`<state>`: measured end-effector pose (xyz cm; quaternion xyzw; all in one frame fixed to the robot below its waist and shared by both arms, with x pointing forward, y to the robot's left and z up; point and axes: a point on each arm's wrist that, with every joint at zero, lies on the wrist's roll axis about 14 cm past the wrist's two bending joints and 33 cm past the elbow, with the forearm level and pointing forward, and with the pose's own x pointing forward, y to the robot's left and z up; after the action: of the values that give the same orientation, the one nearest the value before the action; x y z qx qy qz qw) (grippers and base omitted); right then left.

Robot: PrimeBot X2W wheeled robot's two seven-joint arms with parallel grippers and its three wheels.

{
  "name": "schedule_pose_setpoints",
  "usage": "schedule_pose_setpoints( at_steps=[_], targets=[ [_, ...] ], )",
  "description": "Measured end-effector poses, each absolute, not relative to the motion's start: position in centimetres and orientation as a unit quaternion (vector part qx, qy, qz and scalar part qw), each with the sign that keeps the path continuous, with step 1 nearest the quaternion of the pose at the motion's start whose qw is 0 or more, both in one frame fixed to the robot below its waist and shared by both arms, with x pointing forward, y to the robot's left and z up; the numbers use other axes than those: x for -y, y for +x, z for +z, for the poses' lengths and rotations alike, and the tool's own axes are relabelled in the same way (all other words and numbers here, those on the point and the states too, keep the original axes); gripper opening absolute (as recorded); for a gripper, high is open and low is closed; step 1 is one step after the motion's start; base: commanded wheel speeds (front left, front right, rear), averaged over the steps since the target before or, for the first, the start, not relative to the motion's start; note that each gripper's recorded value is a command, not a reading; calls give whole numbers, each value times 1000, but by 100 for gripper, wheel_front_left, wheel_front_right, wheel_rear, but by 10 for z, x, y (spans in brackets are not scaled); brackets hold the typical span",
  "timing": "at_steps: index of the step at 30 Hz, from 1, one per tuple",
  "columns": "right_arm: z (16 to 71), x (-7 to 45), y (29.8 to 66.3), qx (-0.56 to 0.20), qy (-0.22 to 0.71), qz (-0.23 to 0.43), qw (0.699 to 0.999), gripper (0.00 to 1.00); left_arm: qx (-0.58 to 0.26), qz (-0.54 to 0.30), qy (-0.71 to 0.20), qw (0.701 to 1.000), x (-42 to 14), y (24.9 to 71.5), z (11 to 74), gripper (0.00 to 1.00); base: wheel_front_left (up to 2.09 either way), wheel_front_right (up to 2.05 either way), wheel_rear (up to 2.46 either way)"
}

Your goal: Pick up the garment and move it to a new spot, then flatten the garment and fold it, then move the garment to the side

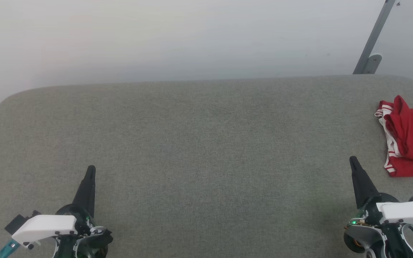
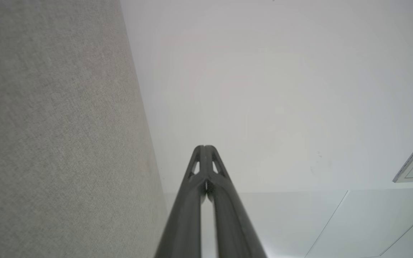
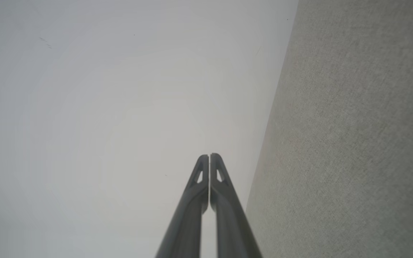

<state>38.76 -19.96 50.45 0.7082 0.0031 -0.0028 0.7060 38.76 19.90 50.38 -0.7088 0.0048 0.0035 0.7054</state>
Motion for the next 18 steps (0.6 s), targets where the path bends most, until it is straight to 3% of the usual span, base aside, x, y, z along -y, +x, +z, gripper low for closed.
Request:
schedule_pose_setpoints(
  at_steps=[18],
  targets=[
    [505, 200, 388, -3, 708, -3, 706, 0, -5, 4, -709, 705, -199, 388, 504, 0, 0, 0, 0]
  ],
)
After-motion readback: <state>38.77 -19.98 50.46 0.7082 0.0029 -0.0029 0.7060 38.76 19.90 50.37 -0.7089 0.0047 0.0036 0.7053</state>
